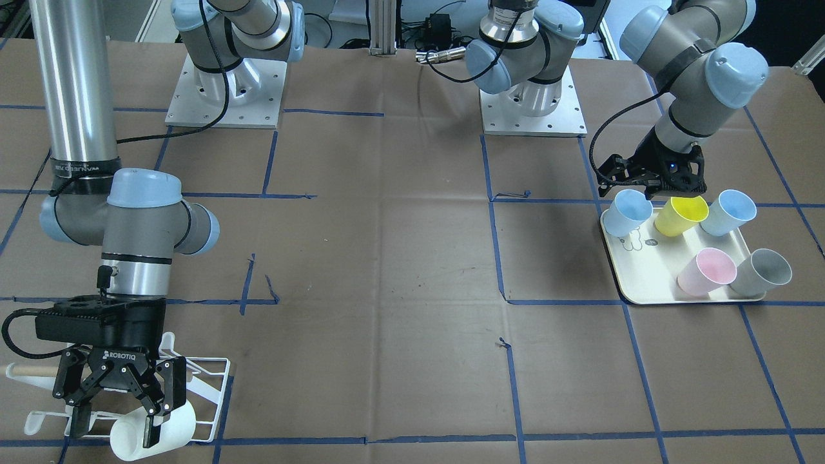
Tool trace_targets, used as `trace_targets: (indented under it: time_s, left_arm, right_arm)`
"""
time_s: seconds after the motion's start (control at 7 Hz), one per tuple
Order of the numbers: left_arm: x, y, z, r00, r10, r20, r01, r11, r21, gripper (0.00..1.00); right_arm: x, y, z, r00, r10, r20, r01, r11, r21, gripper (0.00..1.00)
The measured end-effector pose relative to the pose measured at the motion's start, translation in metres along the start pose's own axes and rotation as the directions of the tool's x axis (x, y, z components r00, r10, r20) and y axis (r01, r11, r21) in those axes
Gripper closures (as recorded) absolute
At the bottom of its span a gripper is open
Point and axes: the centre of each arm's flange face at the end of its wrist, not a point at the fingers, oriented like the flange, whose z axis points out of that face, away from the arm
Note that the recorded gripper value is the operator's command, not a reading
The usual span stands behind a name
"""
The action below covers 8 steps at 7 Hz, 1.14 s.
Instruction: Transfer IKEA cup to right arm and place on rack
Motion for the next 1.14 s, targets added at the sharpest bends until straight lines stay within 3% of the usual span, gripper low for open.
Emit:
trace_targets:
  time_s: [0.29,0.43,0.71,0.86,1.14]
  left_arm:
    - [-0.006,-0.007,0.021,1.0,0.0,-0.017,-0.001,1.0,-0.029,0.01]
    - [-0.007,-0.009,0.027,1.0,0.001,-0.023,-0.001,0.999,-0.039,0.1]
    - [-0.009,-0.01,0.031,1.0,0.002,-0.021,-0.003,0.999,-0.052,0.88]
    - [-0.011,-0.009,0.03,1.0,0.003,-0.006,-0.004,0.998,-0.061,1.0]
    - [-0.013,-0.009,0.027,1.0,0.006,0.017,-0.005,0.998,-0.069,1.0]
  right_arm:
    - [-0.007,-0.035,-0.025,1.0,0.004,0.018,-0.005,0.998,0.064,0.0]
    - [-0.015,-0.054,-0.043,0.999,0.0,0.035,-0.004,0.995,0.1,0.0]
    - [-0.045,-0.082,-0.083,0.996,-0.006,0.088,-0.009,0.987,0.162,0.0]
    - [-0.057,-0.094,-0.104,0.993,0.016,0.115,-0.038,0.982,0.185,0.0]
    - [-0.078,-0.104,-0.147,0.978,0.113,0.178,-0.148,0.97,0.195,0.0]
